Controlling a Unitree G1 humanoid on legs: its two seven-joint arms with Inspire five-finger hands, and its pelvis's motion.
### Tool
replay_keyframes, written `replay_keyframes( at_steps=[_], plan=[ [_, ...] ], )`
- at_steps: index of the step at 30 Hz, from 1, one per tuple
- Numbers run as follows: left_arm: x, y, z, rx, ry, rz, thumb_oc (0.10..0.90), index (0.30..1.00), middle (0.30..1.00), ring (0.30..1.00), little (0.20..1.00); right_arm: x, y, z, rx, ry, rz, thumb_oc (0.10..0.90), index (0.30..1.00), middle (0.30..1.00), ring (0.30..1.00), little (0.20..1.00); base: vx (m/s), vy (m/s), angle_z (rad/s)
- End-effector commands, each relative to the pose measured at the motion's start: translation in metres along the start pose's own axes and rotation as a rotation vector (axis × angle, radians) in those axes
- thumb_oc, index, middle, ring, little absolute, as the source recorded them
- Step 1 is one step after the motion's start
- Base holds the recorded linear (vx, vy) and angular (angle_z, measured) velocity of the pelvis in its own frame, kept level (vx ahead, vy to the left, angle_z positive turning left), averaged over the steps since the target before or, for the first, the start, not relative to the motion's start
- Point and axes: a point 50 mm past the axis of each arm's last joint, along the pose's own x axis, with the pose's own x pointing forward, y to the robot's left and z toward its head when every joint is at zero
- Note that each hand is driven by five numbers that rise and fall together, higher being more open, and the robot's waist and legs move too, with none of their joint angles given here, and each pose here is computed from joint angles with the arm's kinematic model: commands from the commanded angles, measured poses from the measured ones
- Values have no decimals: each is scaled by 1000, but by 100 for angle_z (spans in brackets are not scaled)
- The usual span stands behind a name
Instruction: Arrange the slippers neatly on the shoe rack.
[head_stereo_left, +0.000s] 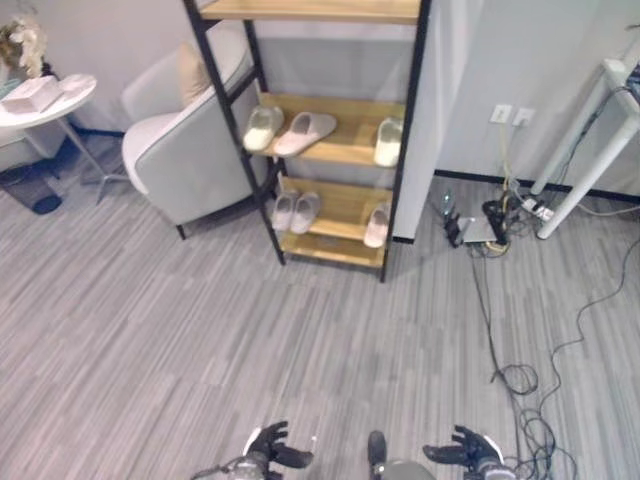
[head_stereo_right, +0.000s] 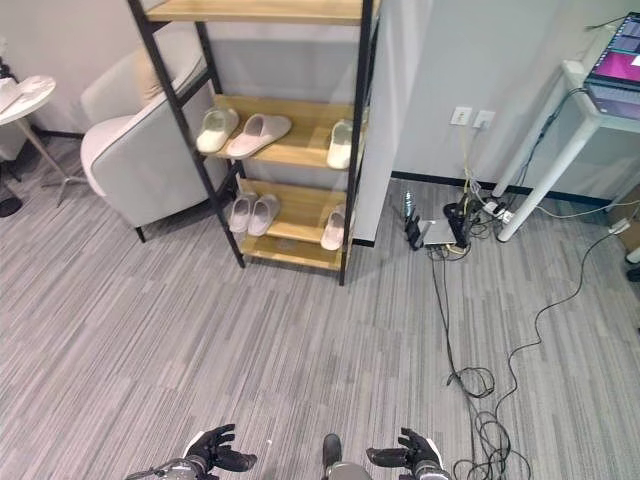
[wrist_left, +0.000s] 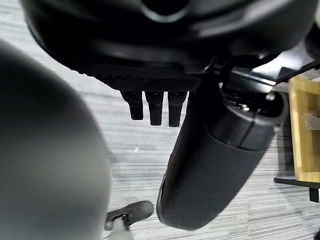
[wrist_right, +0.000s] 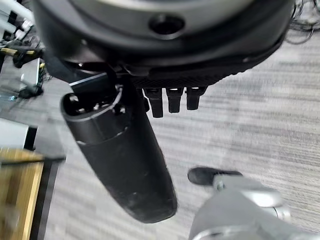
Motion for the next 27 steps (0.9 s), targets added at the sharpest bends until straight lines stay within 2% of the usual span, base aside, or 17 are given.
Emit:
replay_keyframes(
  at_steps=[1,11,21,27],
  plan=[
    [1,8,7,46,-36,25,800,900,900,900,900,-3,-10,-9,-5,13,-26,800,900,900,900,900,383,-2,18],
    [-5,21,-22,26,60,62,800,900,900,900,900,-3,-1,-13,-19,16,-8,800,900,900,900,900,430,59,-20],
    [-1,18,-1,-3,-18,52,800,900,900,900,900,1,7,12,-60,-58,36,800,900,900,900,900,337,69,-17],
    [0,12,3,24,-26,21,800,900,900,900,900,0,0,2,-62,-15,22,800,900,900,900,900,405,-69,36]
  ],
)
